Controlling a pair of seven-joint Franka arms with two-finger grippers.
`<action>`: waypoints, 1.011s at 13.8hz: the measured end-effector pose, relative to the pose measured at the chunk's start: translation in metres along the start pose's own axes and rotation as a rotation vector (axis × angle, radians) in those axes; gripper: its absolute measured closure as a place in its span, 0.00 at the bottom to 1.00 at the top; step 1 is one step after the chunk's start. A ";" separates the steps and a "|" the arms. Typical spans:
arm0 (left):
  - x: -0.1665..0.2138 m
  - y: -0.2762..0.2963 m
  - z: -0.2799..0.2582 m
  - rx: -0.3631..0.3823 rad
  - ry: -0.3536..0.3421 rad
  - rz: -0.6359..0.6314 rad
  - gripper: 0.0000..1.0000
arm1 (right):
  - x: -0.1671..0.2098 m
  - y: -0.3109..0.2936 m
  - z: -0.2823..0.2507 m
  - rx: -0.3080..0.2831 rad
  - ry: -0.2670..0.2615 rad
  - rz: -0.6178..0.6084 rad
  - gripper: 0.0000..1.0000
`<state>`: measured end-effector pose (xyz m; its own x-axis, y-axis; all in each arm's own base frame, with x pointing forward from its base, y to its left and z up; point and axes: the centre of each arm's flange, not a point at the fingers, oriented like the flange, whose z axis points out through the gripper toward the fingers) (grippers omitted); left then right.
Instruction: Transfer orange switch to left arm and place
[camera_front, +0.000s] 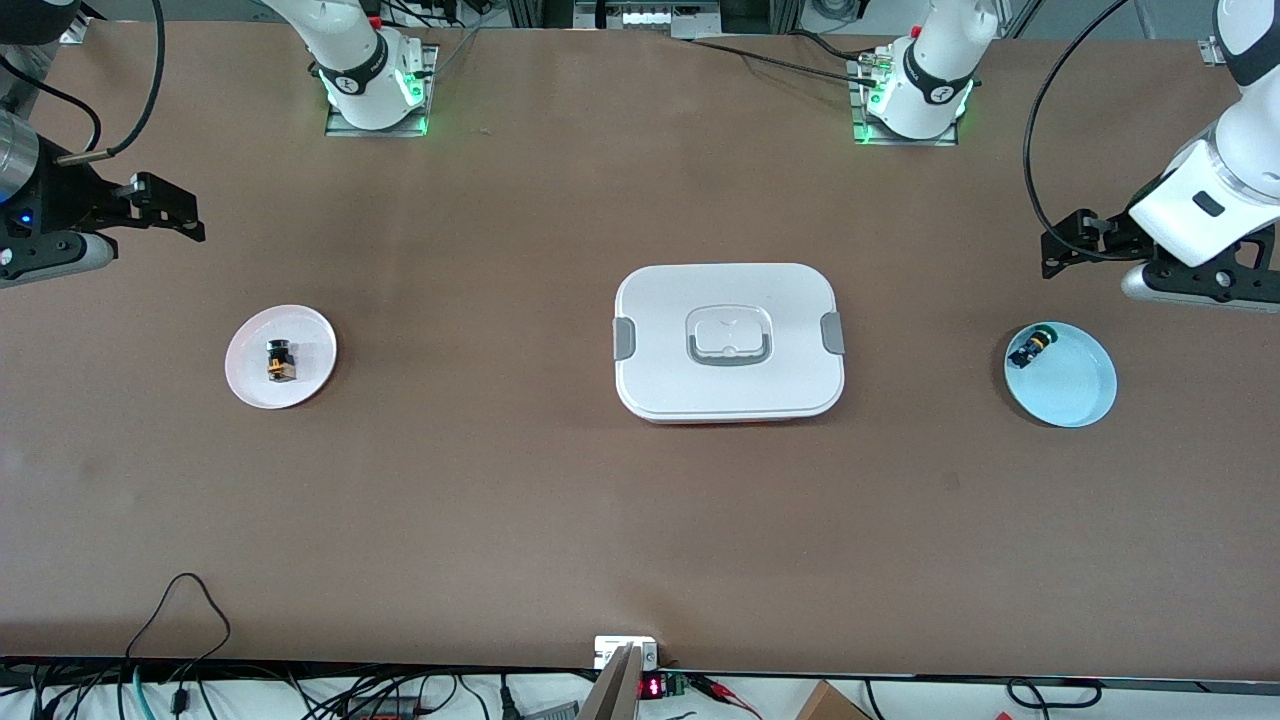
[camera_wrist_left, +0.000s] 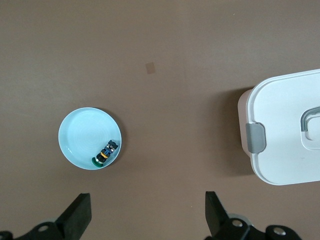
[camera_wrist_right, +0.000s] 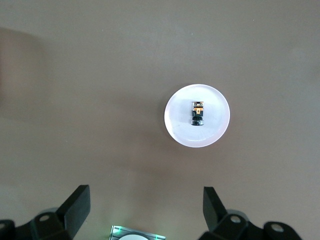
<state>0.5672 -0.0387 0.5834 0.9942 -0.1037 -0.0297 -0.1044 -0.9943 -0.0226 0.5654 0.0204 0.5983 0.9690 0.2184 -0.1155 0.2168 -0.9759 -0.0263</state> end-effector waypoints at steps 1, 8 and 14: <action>0.000 0.000 0.000 0.000 0.000 0.000 0.00 | 0.000 0.000 0.000 0.000 0.002 0.000 0.00; 0.000 0.000 0.000 0.000 0.000 0.000 0.00 | 0.001 0.001 -0.001 -0.002 0.009 -0.039 0.00; 0.000 0.000 0.000 0.000 0.000 -0.001 0.00 | 0.002 0.001 0.006 0.005 -0.022 -0.062 0.00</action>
<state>0.5673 -0.0384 0.5833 0.9942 -0.1032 -0.0297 -0.1038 -0.9943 -0.0226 0.5665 0.0202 0.5917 0.9509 0.2780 -0.1357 0.2753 -0.9606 -0.0387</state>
